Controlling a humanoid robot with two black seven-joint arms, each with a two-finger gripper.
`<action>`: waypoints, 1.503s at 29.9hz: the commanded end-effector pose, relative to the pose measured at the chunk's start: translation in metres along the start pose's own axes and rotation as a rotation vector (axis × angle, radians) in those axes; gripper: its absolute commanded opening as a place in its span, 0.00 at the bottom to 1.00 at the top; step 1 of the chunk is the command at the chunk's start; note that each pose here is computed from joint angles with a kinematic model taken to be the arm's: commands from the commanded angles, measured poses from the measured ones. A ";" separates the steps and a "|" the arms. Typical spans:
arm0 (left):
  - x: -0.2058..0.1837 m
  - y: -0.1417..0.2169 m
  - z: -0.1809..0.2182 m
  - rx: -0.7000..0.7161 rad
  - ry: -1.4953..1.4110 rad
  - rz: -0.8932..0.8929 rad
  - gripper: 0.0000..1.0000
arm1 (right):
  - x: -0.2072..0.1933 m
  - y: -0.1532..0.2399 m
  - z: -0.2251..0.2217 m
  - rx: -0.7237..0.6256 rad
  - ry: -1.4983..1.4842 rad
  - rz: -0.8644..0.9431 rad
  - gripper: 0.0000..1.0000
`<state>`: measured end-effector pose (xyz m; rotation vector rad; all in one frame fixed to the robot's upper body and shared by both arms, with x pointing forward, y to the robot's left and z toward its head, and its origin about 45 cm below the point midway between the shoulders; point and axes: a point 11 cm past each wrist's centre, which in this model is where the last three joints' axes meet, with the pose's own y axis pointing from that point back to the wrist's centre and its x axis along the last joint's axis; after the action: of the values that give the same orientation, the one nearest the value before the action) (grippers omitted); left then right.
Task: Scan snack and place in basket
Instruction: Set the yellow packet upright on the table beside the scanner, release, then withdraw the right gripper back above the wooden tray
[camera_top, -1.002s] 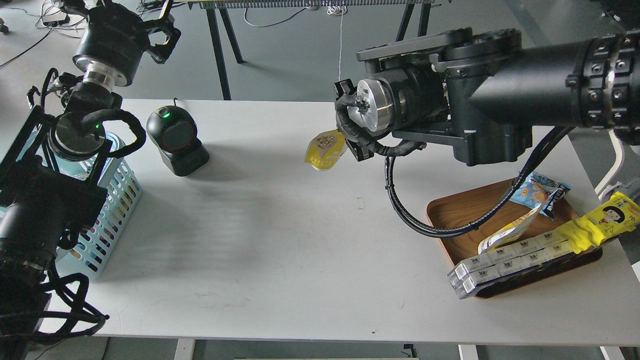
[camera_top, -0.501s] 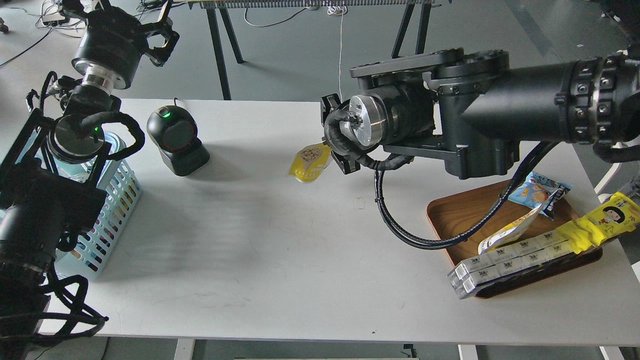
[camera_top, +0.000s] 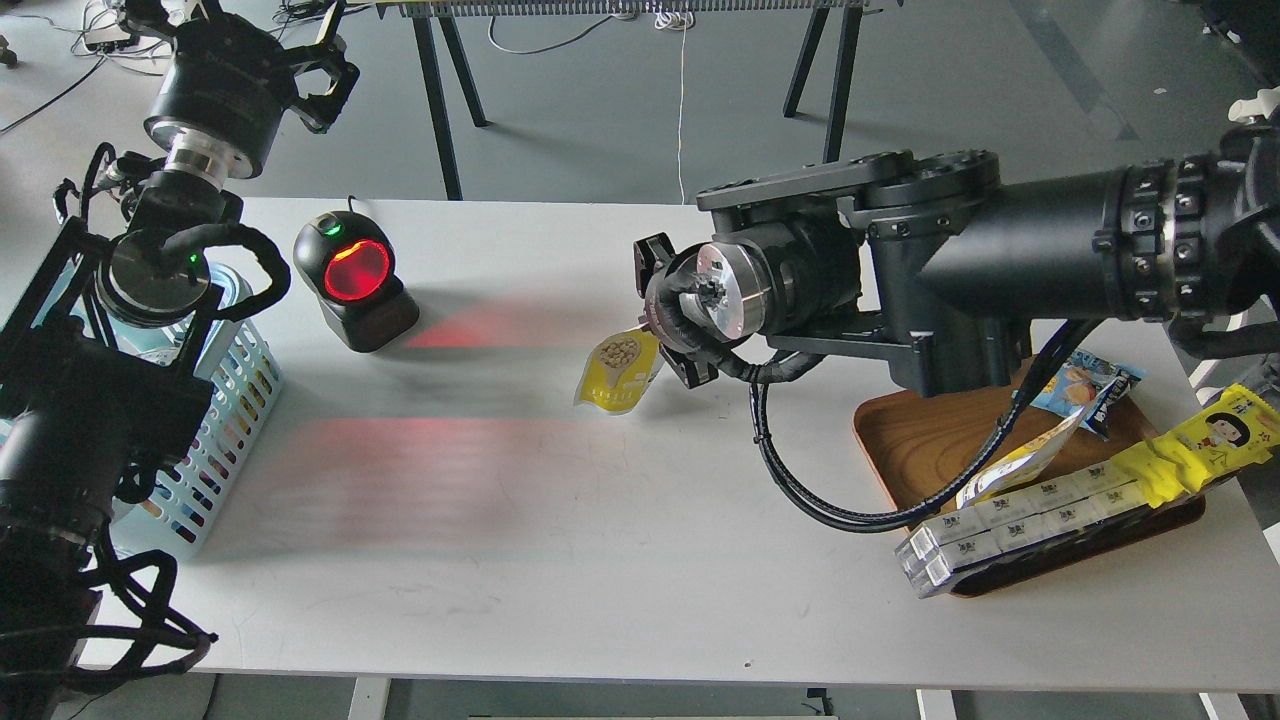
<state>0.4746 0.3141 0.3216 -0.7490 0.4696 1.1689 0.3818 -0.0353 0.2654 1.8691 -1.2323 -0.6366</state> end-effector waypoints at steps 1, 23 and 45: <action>0.000 0.000 0.000 0.001 0.000 0.001 1.00 | 0.001 0.000 0.000 0.003 0.003 0.002 0.08; 0.012 0.008 0.007 0.002 -0.015 0.030 1.00 | -0.011 0.036 -0.053 0.184 0.103 0.019 0.93; 0.010 0.016 0.080 0.081 -0.383 0.040 1.00 | 0.188 0.120 -0.078 0.542 -0.469 -0.121 0.93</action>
<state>0.4659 0.3753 0.3501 -0.5054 0.2770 1.2833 0.4471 -0.1528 0.4153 2.2859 -1.6371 -0.7727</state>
